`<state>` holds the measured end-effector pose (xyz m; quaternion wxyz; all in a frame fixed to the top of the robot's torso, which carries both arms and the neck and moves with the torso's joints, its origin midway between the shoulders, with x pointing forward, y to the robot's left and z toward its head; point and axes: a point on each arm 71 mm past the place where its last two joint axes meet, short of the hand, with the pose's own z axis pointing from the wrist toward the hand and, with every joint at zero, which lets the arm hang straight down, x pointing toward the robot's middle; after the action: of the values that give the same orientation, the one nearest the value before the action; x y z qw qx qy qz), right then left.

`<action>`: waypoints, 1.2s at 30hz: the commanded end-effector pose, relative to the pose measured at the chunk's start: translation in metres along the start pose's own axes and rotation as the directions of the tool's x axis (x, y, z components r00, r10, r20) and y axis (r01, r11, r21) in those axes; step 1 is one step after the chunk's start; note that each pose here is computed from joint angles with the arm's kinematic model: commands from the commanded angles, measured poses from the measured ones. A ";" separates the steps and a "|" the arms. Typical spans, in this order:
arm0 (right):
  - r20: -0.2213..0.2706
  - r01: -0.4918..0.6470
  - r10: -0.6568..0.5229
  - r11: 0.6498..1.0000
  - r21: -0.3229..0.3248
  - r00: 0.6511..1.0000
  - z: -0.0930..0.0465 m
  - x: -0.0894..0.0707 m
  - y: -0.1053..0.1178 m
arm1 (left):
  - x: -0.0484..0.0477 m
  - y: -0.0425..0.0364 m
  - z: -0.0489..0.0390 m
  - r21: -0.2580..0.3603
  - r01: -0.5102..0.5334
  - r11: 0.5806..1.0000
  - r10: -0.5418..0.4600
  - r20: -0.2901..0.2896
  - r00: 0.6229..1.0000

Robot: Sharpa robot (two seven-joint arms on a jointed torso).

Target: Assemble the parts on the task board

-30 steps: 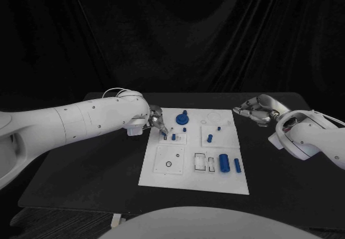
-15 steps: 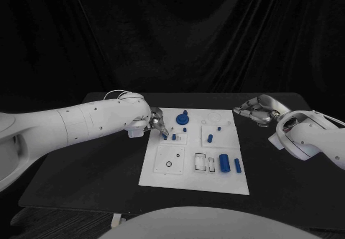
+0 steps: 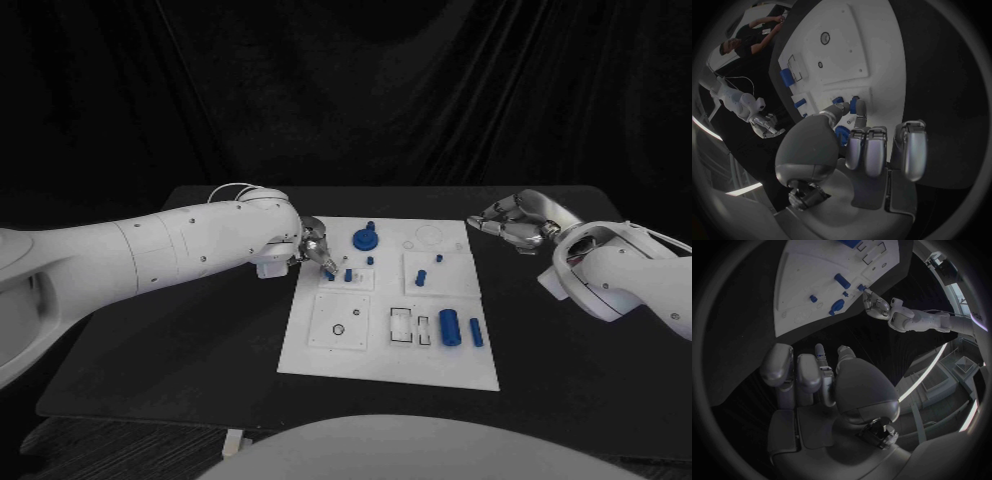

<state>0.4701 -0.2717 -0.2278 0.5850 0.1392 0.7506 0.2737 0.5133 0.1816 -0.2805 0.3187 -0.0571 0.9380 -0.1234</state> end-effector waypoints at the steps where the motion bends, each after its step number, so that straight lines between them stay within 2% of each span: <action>1: -0.001 -0.002 0.002 1.000 0.001 1.000 0.000 0.001 -0.001 | 0.0018 -0.0026 0.0008 0.014 0.008 1.000 -0.008 -0.005 1.000; 26: -0.012 -0.002 0.002 1.000 0.002 1.000 0.001 0.003 -0.001 | -0.0026 0.0051 0.0045 -0.008 0.023 1.000 -0.023 0.016 1.000; 36: -0.016 -0.002 0.002 1.000 0.002 1.000 0.001 0.003 -0.001 | 0.0007 0.0017 0.0060 0.000 0.018 1.000 -0.018 0.005 1.000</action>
<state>0.4708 -0.2708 -0.2296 0.5821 0.1392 0.7527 0.2742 0.5181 0.1848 -0.2837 0.3238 -0.0667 0.9364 -0.1180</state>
